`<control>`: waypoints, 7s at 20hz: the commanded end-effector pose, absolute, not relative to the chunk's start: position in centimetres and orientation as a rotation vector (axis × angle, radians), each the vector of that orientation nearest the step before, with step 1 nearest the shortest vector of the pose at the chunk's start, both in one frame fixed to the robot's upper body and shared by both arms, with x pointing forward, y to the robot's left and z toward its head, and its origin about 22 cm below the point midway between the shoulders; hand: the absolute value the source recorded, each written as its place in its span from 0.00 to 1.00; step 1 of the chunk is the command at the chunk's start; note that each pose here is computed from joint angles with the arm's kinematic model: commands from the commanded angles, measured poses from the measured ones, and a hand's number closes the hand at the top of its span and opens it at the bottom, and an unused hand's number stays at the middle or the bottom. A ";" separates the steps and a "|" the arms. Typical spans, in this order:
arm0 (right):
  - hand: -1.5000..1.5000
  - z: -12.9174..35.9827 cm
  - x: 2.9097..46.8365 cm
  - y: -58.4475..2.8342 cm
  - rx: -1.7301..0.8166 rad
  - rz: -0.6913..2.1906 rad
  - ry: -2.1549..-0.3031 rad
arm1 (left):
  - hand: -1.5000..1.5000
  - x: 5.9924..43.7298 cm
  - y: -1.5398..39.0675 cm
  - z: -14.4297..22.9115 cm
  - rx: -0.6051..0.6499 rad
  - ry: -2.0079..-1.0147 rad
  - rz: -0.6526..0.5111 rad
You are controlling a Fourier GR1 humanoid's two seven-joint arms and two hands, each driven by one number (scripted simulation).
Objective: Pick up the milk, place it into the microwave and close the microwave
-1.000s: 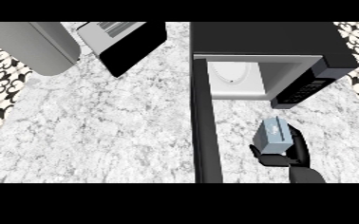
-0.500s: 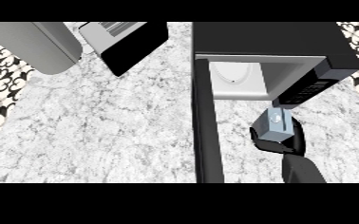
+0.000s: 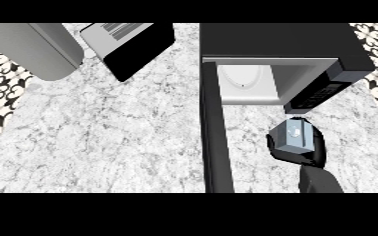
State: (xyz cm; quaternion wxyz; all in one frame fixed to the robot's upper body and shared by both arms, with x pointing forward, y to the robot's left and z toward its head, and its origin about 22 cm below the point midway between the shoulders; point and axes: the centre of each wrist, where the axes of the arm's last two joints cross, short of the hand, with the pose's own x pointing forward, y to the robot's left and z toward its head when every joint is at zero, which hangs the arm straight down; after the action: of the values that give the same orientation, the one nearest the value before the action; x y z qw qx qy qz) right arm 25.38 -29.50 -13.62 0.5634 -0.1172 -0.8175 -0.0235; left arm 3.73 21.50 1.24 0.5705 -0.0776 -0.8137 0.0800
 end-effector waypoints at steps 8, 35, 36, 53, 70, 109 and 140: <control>1.00 -9.3 19.2 -31.6 -0.307 0.014 -1.943 | 0.00 2.8 19.6 1.6 -0.227 -1.913 0.201; 1.00 -3.0 26.5 -21.0 -0.140 -0.025 -1.933 | 0.00 1.1 23.6 0.8 -0.143 -1.902 0.240; 1.00 -0.9 26.9 -20.5 -0.176 -0.029 -1.936 | 0.00 1.3 23.0 1.3 -0.146 -1.908 0.220; 1.00 -6.0 36.3 -22.2 -0.440 0.040 -1.783 | 0.00 2.3 24.7 0.6 -0.190 -1.885 0.192; 1.00 -3.8 39.2 -24.7 -0.764 0.265 -1.843 | 0.00 3.0 26.0 0.0 -0.230 -1.894 0.162; 0.00 -2.5 40.6 -23.1 -1.089 0.506 -1.674 | 0.00 5.6 26.4 -1.0 -0.246 -1.889 0.108; 0.00 -10.3 34.1 -22.7 -0.288 0.130 -1.840 | 0.00 3.3 25.2 -0.5 -0.218 -1.880 0.114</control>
State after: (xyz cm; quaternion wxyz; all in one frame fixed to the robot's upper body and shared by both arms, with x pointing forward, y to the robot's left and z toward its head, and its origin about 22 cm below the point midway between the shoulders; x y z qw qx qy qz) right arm 36.35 -21.55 -8.06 0.5865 -0.1528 -0.7918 0.0760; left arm 4.00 25.94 -0.47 0.5792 -0.0998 -0.8078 0.0462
